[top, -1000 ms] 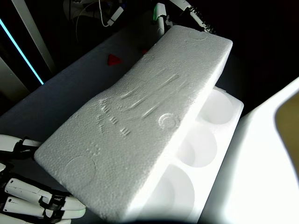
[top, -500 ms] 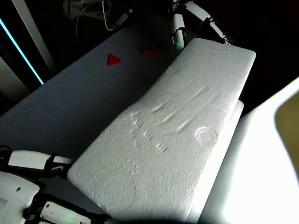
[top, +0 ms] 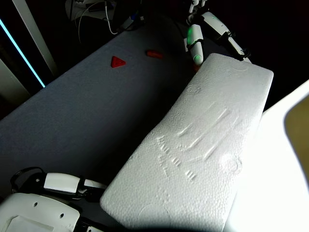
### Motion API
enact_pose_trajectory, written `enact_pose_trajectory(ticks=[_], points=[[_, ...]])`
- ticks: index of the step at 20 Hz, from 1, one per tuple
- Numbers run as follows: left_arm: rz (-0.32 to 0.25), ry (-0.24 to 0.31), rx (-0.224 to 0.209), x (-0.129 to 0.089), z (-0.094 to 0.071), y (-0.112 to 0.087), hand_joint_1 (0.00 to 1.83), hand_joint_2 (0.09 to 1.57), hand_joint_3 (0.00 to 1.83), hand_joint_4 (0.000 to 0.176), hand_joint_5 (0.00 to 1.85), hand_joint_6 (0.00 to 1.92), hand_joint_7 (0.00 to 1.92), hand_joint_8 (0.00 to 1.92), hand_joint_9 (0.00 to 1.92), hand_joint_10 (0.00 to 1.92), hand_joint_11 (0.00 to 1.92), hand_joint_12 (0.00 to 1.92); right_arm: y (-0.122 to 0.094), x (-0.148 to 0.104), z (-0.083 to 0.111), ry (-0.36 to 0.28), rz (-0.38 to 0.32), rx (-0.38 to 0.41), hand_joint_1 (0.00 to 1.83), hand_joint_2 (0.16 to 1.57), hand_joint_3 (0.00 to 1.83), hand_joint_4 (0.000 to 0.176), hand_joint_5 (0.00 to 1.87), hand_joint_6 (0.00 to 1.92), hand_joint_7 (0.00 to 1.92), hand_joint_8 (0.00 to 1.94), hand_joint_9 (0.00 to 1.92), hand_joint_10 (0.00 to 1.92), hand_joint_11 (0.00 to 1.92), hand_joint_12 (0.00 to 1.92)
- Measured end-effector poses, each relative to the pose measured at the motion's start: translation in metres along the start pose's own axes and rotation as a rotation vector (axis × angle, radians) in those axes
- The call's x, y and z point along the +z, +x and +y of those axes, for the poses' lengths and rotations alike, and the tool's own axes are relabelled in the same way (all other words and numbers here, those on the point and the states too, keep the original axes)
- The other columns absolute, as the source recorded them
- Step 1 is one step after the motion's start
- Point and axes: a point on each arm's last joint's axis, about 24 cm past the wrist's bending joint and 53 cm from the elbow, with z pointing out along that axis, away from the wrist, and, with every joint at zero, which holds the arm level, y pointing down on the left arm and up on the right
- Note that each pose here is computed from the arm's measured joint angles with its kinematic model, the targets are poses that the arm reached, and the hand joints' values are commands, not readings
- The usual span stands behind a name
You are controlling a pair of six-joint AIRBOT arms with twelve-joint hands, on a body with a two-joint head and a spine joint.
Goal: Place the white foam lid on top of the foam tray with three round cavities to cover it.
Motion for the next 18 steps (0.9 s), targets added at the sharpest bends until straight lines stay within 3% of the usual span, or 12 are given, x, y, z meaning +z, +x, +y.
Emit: enact_pose_trajectory(ticks=[1, 2, 4, 6, 8, 9, 11, 12, 13, 15, 17, 18], points=[[0.002, -0.005, -0.008, 0.002, 0.002, 0.002, 0.48, 1.19, 0.00, 0.000, 0.24, 0.00, 0.10, 0.00, 0.12, 0.02, 0.00, 1.05, 0.002, 0.001, -0.003, 0.011, 0.006, 0.006, 0.58, 1.24, 0.00, 0.000, 0.00, 0.86, 0.09, 0.43, 0.00, 0.80, 0.00, 1.76], [0.002, -0.011, -0.007, 0.003, 0.004, 0.002, 0.47, 1.18, 0.00, 0.000, 0.22, 0.00, 0.09, 0.00, 0.11, 0.01, 0.00, 1.03, 0.002, 0.001, -0.004, 0.014, 0.008, 0.007, 0.57, 1.23, 0.00, 0.000, 0.00, 0.88, 0.02, 0.56, 0.00, 0.81, 0.00, 1.76], [0.001, -0.017, -0.003, 0.003, 0.005, 0.000, 0.46, 1.17, 0.00, 0.000, 0.19, 0.00, 0.06, 0.00, 0.07, 0.00, 0.00, 0.91, 0.002, 0.003, -0.005, 0.016, 0.007, 0.008, 0.59, 1.24, 0.00, 0.000, 0.00, 0.82, 0.05, 0.48, 0.00, 0.70, 0.00, 1.65], [0.000, -0.022, -0.004, 0.003, 0.007, -0.001, 0.45, 1.15, 0.00, 0.000, 0.17, 0.00, 0.02, 0.00, 0.03, 0.00, 0.00, 0.80, 0.004, 0.005, -0.006, 0.016, 0.010, 0.016, 0.56, 1.25, 0.00, 0.000, 0.00, 0.62, 0.17, 0.22, 0.00, 0.49, 0.00, 1.05], [-0.002, -0.025, -0.004, 0.003, 0.008, -0.002, 0.42, 1.14, 0.00, 0.008, 0.14, 0.00, 0.00, 0.00, 0.00, 0.00, 0.00, 0.68, 0.005, 0.005, -0.006, 0.016, 0.010, 0.022, 0.52, 1.23, 0.00, 0.000, 0.00, 0.42, 0.15, 0.06, 0.00, 0.36, 0.00, 0.79], [0.000, -0.029, -0.003, 0.003, 0.009, -0.001, 0.41, 1.14, 0.00, 0.007, 0.13, 0.00, 0.01, 0.00, 0.01, 0.01, 0.00, 0.67, 0.006, 0.006, -0.007, 0.017, 0.012, 0.023, 0.52, 1.22, 0.00, 0.000, 0.00, 0.41, 0.17, 0.04, 0.00, 0.47, 0.00, 1.03], [0.001, -0.034, 0.003, 0.004, 0.011, 0.000, 0.39, 1.12, 0.00, 0.009, 0.07, 0.01, 0.00, 0.00, 0.00, 0.00, 0.00, 0.43, 0.008, 0.006, -0.008, 0.021, 0.018, 0.023, 0.53, 1.22, 0.00, 0.000, 0.00, 0.36, 0.18, 0.02, 0.00, 0.52, 0.00, 1.12], [0.003, -0.037, 0.002, 0.004, 0.012, 0.001, 0.38, 1.10, 0.00, 0.015, 0.05, 0.00, 0.00, 0.00, 0.00, 0.00, 0.00, 0.44, 0.008, 0.006, -0.008, 0.021, 0.018, 0.021, 0.51, 1.21, 0.00, 0.000, 0.00, 0.27, 0.14, 0.01, 0.00, 0.38, 0.00, 0.97], [0.005, -0.039, 0.002, 0.004, 0.012, 0.002, 0.36, 1.09, 0.00, 0.017, 0.03, 0.00, 0.00, 0.00, 0.00, 0.00, 0.00, 0.45, 0.008, 0.007, -0.009, 0.022, 0.019, 0.018, 0.50, 1.21, 0.00, 0.000, 0.00, 0.08, 0.04, 0.00, 0.00, 0.18, 0.00, 0.67], [0.008, -0.046, 0.004, 0.005, 0.015, 0.003, 0.32, 1.08, 0.00, 0.028, 0.00, 0.00, 0.00, 0.00, 0.00, 0.00, 0.00, 0.54, 0.011, 0.007, -0.010, 0.026, 0.027, 0.019, 0.47, 1.18, 0.00, 0.000, 0.00, 0.00, 0.00, 0.00, 0.00, 0.01, 0.00, 0.06], [0.011, -0.051, 0.005, 0.005, 0.016, 0.004, 0.30, 1.06, 0.00, 0.024, 0.00, 0.00, 0.00, 0.00, 0.00, 0.00, 0.00, 0.51, 0.015, 0.007, -0.011, 0.034, 0.037, 0.024, 0.48, 1.18, 0.00, 0.000, 0.00, 0.00, 0.00, 0.00, 0.00, 0.00, 0.00, 0.00], [0.011, -0.052, 0.004, 0.005, 0.016, 0.005, 0.28, 1.05, 0.00, 0.034, 0.00, 0.00, 0.00, 0.00, 0.00, 0.00, 0.00, 0.50, 0.015, 0.007, -0.011, 0.034, 0.037, 0.023, 0.48, 1.18, 0.00, 0.000, 0.00, 0.00, 0.00, 0.00, 0.00, 0.00, 0.00, 0.00]])
